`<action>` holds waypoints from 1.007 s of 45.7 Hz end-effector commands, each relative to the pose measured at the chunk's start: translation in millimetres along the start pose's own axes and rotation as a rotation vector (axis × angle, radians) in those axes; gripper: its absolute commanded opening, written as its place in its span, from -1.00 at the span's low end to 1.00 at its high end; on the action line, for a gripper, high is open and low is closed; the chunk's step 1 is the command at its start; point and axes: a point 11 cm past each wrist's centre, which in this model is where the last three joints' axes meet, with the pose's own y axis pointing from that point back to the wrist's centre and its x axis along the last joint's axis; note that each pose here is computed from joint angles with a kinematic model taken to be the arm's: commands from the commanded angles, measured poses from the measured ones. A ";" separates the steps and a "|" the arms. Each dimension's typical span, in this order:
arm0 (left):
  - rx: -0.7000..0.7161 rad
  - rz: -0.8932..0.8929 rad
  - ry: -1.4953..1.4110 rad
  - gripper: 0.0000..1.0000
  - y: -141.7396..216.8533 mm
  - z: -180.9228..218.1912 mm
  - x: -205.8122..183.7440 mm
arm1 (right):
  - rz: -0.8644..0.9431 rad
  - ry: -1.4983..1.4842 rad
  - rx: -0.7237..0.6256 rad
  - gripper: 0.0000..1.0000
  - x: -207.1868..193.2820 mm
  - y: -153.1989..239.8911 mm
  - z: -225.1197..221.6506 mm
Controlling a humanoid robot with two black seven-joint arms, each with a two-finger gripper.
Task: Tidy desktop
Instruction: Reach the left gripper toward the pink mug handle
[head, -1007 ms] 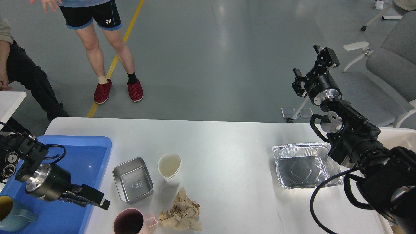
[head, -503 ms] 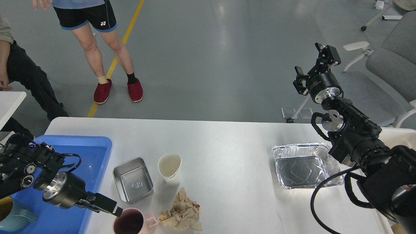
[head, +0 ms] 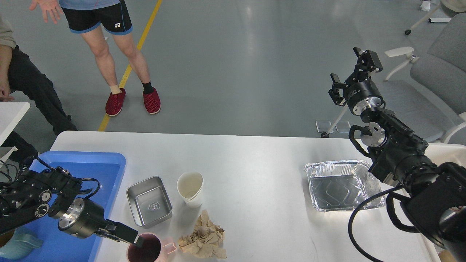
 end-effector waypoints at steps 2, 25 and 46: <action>-0.002 0.001 -0.011 0.58 -4.4 1.9 2.4 | -0.002 -0.002 0.000 1.00 -1.2 -0.2 0.6; -0.025 -0.017 -0.010 -0.03 -12.6 6.4 -1.5 | -0.005 -0.001 -0.003 1.00 -2.9 -0.4 1.9; 0.002 -0.029 -0.035 -0.90 -12.3 2.9 -3.2 | -0.015 -0.004 0.005 1.00 -8.4 -3.7 -1.7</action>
